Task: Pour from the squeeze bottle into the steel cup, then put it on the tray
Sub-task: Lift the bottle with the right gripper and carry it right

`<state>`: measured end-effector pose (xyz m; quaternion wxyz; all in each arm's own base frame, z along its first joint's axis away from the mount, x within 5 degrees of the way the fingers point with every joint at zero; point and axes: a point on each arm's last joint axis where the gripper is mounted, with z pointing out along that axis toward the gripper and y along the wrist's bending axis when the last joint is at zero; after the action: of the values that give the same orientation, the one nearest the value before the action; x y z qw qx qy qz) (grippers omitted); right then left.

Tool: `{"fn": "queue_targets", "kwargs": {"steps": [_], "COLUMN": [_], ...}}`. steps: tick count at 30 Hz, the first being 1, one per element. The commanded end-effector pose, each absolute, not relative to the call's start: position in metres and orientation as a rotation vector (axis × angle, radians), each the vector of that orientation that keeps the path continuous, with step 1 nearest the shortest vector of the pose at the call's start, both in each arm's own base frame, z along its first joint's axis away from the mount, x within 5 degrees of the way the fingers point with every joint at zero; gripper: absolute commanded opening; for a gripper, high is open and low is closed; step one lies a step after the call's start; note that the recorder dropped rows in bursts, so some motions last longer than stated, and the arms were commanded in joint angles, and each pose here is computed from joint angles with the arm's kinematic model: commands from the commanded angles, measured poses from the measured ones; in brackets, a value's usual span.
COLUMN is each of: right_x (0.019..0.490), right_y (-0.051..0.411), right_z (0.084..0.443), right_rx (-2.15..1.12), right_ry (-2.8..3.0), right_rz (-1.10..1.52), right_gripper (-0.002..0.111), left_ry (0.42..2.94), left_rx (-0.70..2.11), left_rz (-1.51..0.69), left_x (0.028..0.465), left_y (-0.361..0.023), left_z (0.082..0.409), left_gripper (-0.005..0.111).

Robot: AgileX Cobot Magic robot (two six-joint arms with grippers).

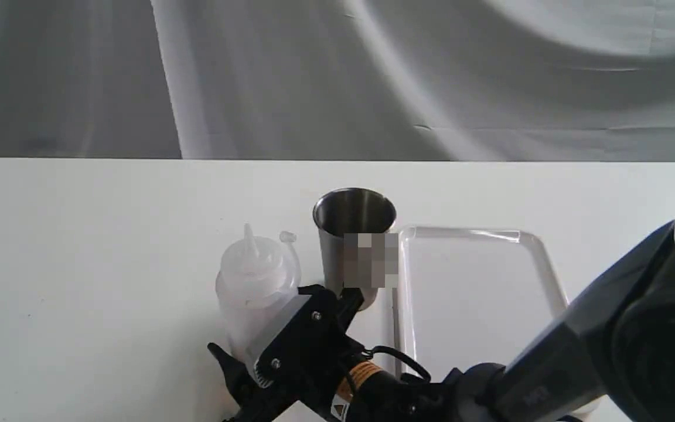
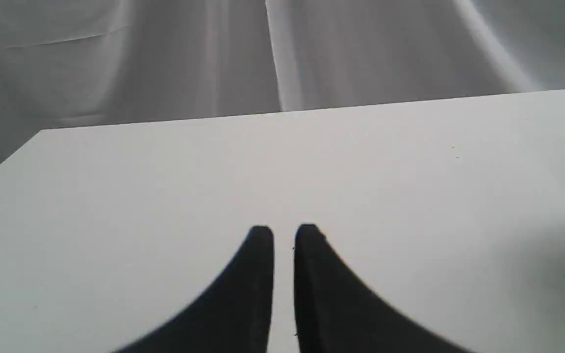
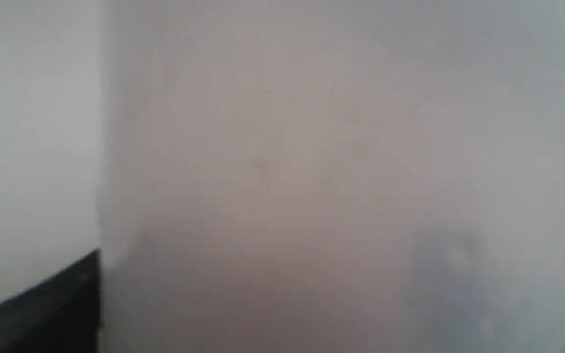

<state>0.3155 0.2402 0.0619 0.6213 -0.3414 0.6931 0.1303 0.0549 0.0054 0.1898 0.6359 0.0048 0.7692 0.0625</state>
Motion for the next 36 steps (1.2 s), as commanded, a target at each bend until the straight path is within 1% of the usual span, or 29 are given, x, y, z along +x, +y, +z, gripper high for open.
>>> {"fn": "queue_targets", "kwargs": {"steps": [1,5,13,18,26,30,36], "right_x": [0.319,0.321,0.314,0.307,0.288,0.285,0.284], "right_y": [0.239,0.241,0.244,0.238,0.214,0.199,0.18], "right_z": [0.07,0.094,0.168,0.208,0.264,0.282,0.29], "right_rx": [-0.78,-0.776,-0.807,-0.8,-0.648,-0.566,-0.48], "right_ry": [1.561,1.505,1.43,1.416,1.348,1.402,1.502], "right_rz": [0.29,0.28,0.269,0.264,0.259,0.178,0.045], "right_gripper": [0.0,0.0,0.0,0.0,0.0,0.0,0.0], "left_ry": [1.748,1.748,1.748,1.748,1.748,1.748,1.748], "left_rx": [0.009,0.009,0.009,0.009,0.009,0.009,0.009], "left_rz": [0.145,0.145,0.145,0.145,0.145,0.145,0.145], "left_x": [0.055,0.055,0.055,0.055,0.055,0.055,0.055], "left_y": [0.006,0.006,0.006,0.006,0.006,0.006,0.006], "left_z": [0.189,0.189,0.189,0.189,0.189,0.189,0.189], "left_gripper": [0.008,0.008,0.008,0.008,0.008,0.008,0.008]}}
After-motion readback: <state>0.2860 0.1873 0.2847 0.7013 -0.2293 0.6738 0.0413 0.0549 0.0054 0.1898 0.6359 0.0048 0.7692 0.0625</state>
